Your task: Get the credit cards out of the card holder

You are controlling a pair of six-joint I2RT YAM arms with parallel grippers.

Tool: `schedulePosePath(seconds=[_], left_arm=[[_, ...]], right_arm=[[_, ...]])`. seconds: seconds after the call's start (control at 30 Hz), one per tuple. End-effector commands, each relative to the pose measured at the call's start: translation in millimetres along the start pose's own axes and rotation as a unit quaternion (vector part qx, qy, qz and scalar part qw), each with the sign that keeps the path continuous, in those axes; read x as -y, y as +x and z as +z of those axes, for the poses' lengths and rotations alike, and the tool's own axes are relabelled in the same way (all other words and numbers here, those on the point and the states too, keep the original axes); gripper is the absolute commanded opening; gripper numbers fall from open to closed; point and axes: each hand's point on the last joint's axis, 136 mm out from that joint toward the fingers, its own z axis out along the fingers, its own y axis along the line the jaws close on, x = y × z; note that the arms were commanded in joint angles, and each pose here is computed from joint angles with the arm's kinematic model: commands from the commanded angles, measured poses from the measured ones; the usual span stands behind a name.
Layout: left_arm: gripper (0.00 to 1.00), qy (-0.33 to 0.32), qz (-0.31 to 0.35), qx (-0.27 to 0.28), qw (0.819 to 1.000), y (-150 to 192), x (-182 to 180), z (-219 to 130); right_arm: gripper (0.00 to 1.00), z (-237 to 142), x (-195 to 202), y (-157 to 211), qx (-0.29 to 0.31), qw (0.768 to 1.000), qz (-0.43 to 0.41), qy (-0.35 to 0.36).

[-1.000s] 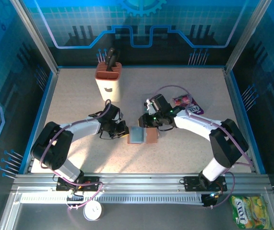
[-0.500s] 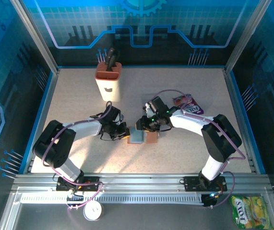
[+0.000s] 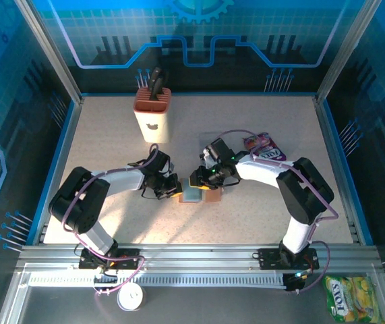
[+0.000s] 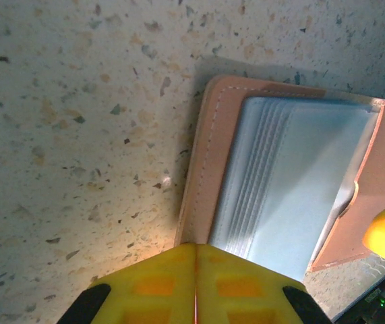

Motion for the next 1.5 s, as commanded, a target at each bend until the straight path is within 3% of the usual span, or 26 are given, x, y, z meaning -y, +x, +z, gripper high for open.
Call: schedulePosePath(seconds=[0.0,0.33,1.2,1.47], left_arm=[[0.08,-0.022,-0.008,-0.014,1.000,8.0,-11.1,3.6],[0.09,-0.023,-0.011,-0.016,1.000,9.5,-12.3,3.6],[0.09,-0.030,-0.007,-0.008,0.999,5.1,-9.6,-0.8],[0.09,-0.012,0.005,0.022,1.000,-4.3,8.3,-17.2]], right_arm=[[0.44,4.4,-8.5,2.3,-0.013,1.000,0.005,-0.016],[0.44,15.0,-6.2,5.1,-0.027,0.999,0.017,-0.024],[0.43,15.1,22.1,12.1,-0.028,0.999,0.024,0.039],[0.43,14.9,24.4,12.3,-0.026,0.999,0.026,0.035]])
